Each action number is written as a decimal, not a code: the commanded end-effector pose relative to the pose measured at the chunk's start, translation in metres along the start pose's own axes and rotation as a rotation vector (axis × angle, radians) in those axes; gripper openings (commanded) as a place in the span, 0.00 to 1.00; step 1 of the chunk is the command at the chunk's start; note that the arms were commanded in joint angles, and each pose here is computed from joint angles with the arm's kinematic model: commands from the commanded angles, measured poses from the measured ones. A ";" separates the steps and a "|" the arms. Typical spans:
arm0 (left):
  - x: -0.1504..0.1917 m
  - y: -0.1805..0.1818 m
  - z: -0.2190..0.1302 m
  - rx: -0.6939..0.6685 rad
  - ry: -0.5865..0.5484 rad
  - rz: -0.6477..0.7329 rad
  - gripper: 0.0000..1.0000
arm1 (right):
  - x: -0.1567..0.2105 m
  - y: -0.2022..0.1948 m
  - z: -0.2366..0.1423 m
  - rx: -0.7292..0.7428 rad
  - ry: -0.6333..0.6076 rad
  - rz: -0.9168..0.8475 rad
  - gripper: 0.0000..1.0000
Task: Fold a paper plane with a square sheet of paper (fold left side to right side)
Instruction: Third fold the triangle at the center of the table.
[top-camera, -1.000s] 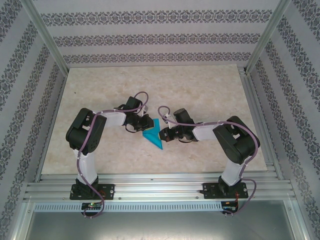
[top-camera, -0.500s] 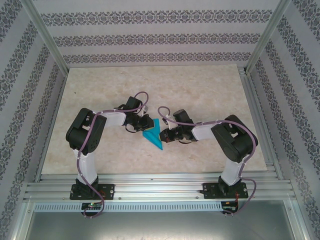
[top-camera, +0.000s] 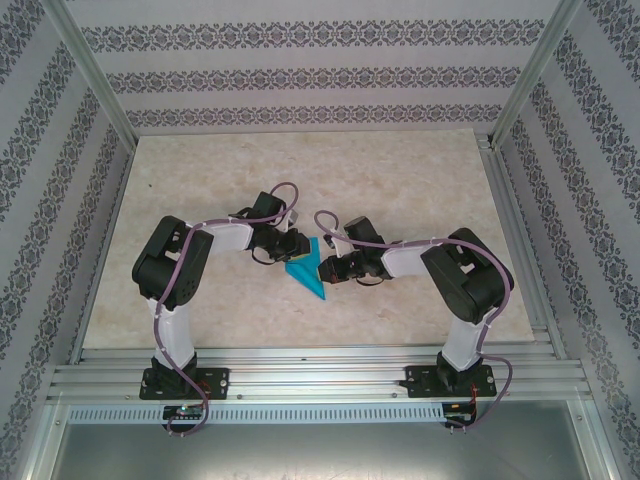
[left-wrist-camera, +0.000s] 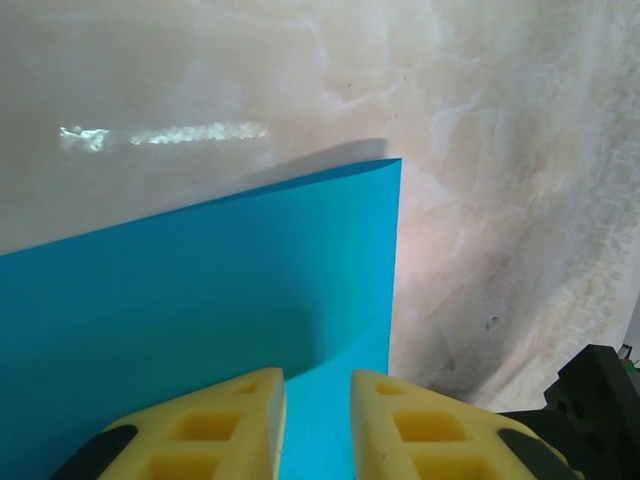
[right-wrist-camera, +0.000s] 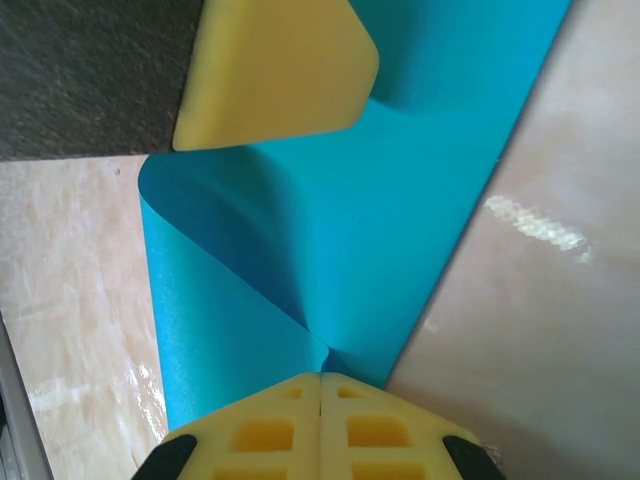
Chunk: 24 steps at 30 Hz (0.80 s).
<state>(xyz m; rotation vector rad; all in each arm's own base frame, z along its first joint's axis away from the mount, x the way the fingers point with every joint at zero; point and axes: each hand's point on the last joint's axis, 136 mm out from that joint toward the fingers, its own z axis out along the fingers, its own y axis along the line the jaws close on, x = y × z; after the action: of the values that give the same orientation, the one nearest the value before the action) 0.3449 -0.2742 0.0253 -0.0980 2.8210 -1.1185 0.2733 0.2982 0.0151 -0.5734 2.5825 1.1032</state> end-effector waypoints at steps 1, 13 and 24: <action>0.000 -0.009 -0.014 -0.032 -0.002 0.033 0.29 | 0.020 -0.013 0.011 0.059 0.068 0.019 0.00; -0.015 -0.026 -0.078 -0.013 -0.125 0.055 0.35 | 0.021 -0.011 0.013 0.061 0.076 0.004 0.00; 0.027 -0.044 -0.059 0.140 -0.060 0.010 0.27 | 0.022 -0.011 0.015 0.067 0.080 -0.001 0.00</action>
<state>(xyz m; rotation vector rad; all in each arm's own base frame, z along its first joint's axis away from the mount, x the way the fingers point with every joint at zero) 0.3047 -0.2523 0.0834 -0.1287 2.7513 -1.1938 0.2724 0.2997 0.0143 -0.5814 2.5953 1.0866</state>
